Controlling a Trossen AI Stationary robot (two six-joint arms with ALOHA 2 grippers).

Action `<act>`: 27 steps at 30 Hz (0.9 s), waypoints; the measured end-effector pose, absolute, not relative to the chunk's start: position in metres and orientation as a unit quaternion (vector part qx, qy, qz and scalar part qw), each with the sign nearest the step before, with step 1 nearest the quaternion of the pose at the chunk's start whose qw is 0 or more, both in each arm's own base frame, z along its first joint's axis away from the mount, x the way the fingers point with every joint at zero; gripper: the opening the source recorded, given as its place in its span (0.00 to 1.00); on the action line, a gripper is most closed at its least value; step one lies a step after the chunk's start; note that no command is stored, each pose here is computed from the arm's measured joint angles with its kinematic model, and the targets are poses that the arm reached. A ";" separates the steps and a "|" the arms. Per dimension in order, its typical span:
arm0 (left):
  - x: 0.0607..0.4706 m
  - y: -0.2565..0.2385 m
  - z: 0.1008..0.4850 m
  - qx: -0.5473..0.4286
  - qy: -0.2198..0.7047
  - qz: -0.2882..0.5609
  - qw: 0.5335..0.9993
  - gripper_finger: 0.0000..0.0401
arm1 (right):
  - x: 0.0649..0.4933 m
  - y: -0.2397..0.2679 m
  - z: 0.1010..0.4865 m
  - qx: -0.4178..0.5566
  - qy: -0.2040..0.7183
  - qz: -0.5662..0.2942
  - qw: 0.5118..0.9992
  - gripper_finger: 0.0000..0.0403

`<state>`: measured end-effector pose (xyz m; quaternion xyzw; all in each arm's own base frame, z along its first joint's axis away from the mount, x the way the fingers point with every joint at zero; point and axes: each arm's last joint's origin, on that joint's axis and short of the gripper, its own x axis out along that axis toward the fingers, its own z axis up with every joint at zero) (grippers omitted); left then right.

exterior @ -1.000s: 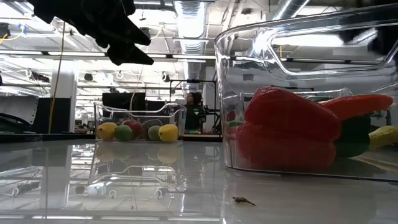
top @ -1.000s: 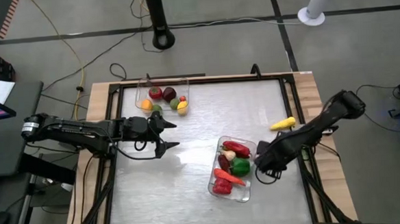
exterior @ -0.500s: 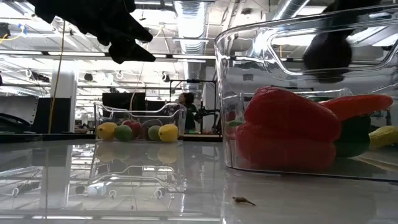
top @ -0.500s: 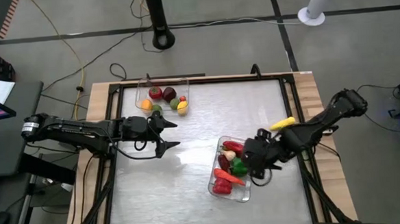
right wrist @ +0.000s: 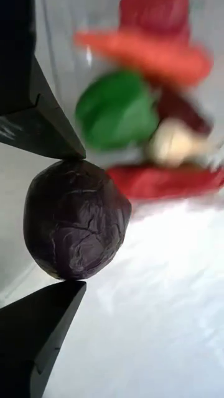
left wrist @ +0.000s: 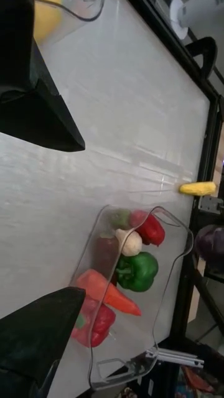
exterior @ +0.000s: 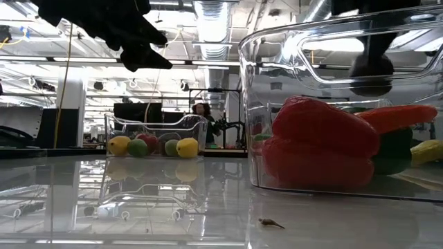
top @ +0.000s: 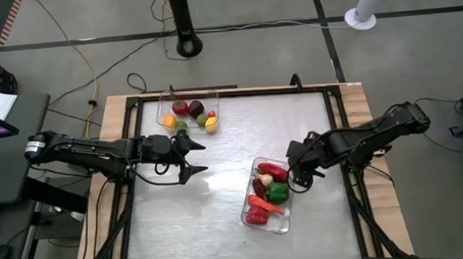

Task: Sort produce into baskets
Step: Put the onion into the bottom transparent bin, then put the corn into the bottom transparent bin

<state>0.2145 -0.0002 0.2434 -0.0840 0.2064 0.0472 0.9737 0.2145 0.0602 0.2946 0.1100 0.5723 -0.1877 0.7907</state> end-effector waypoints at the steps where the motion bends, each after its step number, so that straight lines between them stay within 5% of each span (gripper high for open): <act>1: 0.214 0.000 0.243 -0.084 0.207 0.047 0.974 0.90 | 0.217 0.062 0.295 0.111 0.564 -0.175 0.799 0.88; 12: 0.215 0.000 0.244 -0.082 0.205 0.047 0.974 0.90 | 0.239 0.084 0.298 0.091 0.491 -0.093 0.861 0.86; 17: 0.215 0.000 0.244 -0.082 0.205 0.047 0.974 0.90 | 0.246 0.081 0.291 0.089 0.505 -0.100 0.853 0.98; 23: 0.215 0.000 0.244 -0.082 0.205 0.047 0.974 0.90 | 0.246 0.077 0.294 0.103 0.505 -0.084 0.853 0.97; 27: 0.215 0.000 0.243 -0.082 0.206 0.047 0.974 0.90 | 0.230 0.069 0.294 0.091 0.573 -0.120 0.806 0.99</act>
